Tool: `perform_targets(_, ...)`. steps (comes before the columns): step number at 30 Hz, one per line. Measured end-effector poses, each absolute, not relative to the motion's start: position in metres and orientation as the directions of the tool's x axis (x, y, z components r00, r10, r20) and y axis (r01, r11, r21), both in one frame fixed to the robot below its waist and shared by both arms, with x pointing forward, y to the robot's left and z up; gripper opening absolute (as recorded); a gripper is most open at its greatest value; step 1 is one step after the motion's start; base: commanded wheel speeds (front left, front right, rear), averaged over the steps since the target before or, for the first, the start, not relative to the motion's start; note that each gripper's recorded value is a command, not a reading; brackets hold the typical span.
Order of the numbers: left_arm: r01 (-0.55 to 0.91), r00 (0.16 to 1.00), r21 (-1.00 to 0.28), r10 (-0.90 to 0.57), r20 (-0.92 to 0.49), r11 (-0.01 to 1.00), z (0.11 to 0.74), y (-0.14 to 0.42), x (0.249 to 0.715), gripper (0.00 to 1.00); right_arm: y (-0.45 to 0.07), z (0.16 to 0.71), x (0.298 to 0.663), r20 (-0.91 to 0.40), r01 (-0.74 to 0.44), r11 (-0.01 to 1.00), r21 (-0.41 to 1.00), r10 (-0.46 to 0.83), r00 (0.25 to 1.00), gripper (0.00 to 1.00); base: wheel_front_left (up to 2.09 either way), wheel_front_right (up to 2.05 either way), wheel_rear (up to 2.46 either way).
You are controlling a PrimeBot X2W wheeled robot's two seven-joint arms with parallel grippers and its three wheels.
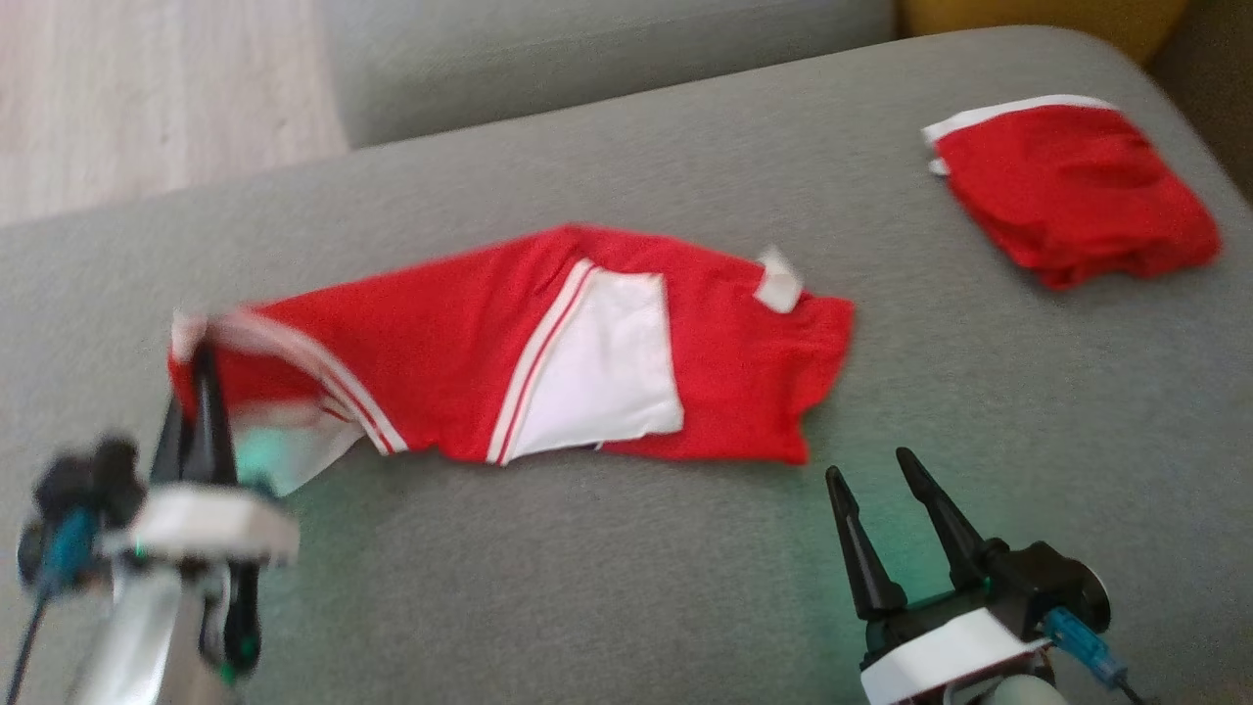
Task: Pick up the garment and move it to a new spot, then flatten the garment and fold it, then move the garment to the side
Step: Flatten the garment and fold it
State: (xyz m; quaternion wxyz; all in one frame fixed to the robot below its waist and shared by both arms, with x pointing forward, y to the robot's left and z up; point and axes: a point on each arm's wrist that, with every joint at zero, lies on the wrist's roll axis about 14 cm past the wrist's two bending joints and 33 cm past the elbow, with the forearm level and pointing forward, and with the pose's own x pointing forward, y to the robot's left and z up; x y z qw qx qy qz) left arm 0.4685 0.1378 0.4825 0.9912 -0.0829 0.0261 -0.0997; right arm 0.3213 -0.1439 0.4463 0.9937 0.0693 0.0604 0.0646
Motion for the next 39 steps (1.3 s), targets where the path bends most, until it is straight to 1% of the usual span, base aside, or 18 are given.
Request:
perform_targets(1,0.163,0.980,-0.166,-0.178,-0.084,0.973,0.464,0.148,0.458,0.07,-0.141,0.444,0.323,-0.118,-0.131,0.981,0.141,0.148,0.982,1.00,0.00,0.00,0.00)
perform_targets(2,0.130,0.982,-0.162,-0.150,-0.119,0.978,0.452,0.159,0.451,0.24,-0.138,0.442,0.325,-0.126,-0.142,0.980,0.137,0.160,0.979,1.00,0.00,0.00,0.00)
perform_targets(3,0.108,0.983,-0.154,-0.129,-0.134,0.982,0.446,0.168,0.447,0.46,-0.135,0.440,0.327,-0.133,-0.152,0.979,0.135,0.170,0.977,1.00,0.00,0.00,0.00)
perform_targets(4,0.084,0.986,-0.151,-0.104,-0.133,0.985,0.446,0.176,0.447,1.00,-0.133,0.438,0.329,-0.138,-0.161,0.978,0.132,0.179,0.974,1.00,0.00,0.00,0.00)
perform_targets(8,0.000,0.998,-0.143,-0.009,-0.066,0.990,0.466,0.203,0.451,1.00,-0.122,0.434,0.334,-0.149,-0.197,0.971,0.135,0.217,0.965,1.00,0.00,0.00,0.00)
perform_targets(13,-0.093,0.995,-0.016,0.093,0.047,0.996,0.500,0.226,0.453,1.00,-0.118,0.434,0.336,-0.146,-0.214,0.968,0.131,0.232,0.962,1.00,0.00,0.00,0.00)
perform_targets(16,-0.090,0.992,0.080,0.082,0.097,0.993,0.513,0.220,0.444,1.00,-0.118,0.435,0.336,-0.145,-0.212,0.969,0.130,0.230,0.962,1.00,0.00,0.00,0.00)
perform_targets(18,-0.028,0.993,0.123,0.014,0.115,0.992,0.516,0.199,0.436,1.00,-0.118,0.435,0.336,-0.145,-0.213,0.968,0.130,0.231,0.962,1.00,0.00,0.00,0.00)
perform_targets(21,0.143,0.981,0.170,-0.162,0.104,0.975,0.511,0.143,0.424,1.00,-0.118,0.434,0.336,-0.147,-0.214,0.968,0.131,0.232,0.961,1.00,0.00,0.00,0.00)
perform_targets(25,0.349,0.931,0.123,-0.359,0.068,0.929,0.497,0.066,0.412,1.00,-0.121,0.431,0.337,-0.159,-0.202,0.971,0.131,0.221,0.962,1.00,0.00,0.00,0.00)
perform_targets(29,0.552,0.827,0.131,-0.561,0.042,0.824,0.488,-0.005,0.404,1.00,-0.127,0.428,0.339,-0.166,-0.182,0.975,0.129,0.203,0.965,1.00,0.00,0.00,0.00)
perform_targets(32,0.698,0.712,0.154,-0.701,-0.043,0.700,0.462,-0.049,0.388,1.00,-0.133,0.427,0.341,-0.173,-0.165,0.978,0.126,0.185,0.967,1.00,0.00,0.00,0.00)
perform_targets(34,0.755,0.653,0.177,-0.749,-0.114,0.632,0.439,-0.064,0.378,1.00,-0.137,0.426,0.343,-0.175,-0.151,0.981,0.122,0.171,0.970,1.00,0.00,0.00,0.00)
perform_targets(36,0.786,0.616,0.207,-0.765,-0.186,0.583,0.418,-0.069,0.374,1.00,-0.143,0.425,0.344,-0.180,-0.132,0.984,0.117,0.152,0.972,1.00,0.00,0.00,0.00)
perform_targets(38,0.789,0.611,0.253,-0.757,-0.232,0.560,0.403,-0.068,0.378,1.00,-0.150,0.424,0.345,-0.185,-0.113,0.987,0.113,0.132,0.974,1.00,0.00,0.00,0.00)
perform_targets(39,0.789,0.611,0.253,-0.757,-0.232,0.560,0.403,-0.068,0.378,1.00,-0.150,0.424,0.345,-0.185,-0.113,0.987,0.113,0.132,0.974,1.00,0.00,0.00,0.00)
